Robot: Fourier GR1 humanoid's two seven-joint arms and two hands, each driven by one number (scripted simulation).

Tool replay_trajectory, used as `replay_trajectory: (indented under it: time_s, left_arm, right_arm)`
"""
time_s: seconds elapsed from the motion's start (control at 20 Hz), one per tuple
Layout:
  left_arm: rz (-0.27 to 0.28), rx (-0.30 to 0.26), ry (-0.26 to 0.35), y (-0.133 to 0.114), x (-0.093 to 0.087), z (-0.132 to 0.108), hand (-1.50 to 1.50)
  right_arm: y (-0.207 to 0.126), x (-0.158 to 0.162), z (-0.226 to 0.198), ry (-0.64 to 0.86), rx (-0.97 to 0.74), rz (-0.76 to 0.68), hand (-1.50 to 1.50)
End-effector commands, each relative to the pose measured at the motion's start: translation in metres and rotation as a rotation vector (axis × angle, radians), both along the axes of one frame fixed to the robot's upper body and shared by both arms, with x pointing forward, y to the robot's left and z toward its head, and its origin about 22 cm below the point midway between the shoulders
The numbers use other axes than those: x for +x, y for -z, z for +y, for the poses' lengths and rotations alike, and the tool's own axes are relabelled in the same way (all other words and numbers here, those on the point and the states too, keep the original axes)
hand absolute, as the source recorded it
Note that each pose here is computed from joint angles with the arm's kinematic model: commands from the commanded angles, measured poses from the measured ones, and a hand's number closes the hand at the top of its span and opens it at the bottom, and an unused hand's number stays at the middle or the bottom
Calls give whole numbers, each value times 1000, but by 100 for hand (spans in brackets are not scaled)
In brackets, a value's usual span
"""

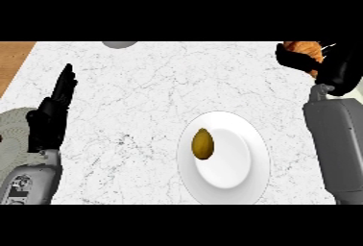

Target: Pick the croissant from the plate and place it in the bowl

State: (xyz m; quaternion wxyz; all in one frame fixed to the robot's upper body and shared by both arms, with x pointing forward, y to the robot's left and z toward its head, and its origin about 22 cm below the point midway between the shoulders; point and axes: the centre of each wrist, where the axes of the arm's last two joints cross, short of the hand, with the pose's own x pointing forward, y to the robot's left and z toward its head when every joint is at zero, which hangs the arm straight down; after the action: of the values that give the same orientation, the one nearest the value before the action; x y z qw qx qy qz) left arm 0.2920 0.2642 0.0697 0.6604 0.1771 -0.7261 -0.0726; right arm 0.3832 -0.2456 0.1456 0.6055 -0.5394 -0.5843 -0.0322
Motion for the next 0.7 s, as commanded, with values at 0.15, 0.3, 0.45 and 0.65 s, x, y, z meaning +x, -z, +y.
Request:
replay_trajectory:
  time_s: [0.15,0.3,0.45,0.65]
  left_arm:
    - [-20,-15,24,-11,7,-2,0]
    - [-5,9,36,-9,-3,-4,0]
    - [-18,5,30,-14,-5,-3,0]
    - [-9,-8,22,-13,11,-1,0]
  right_arm:
    - [20,-7,-100,139,-124,-26,150]
    - [25,-2,-135,193,-184,42,150]
    - [28,-12,-175,287,-256,98,150]
    - [55,-24,-204,309,-324,151,150]
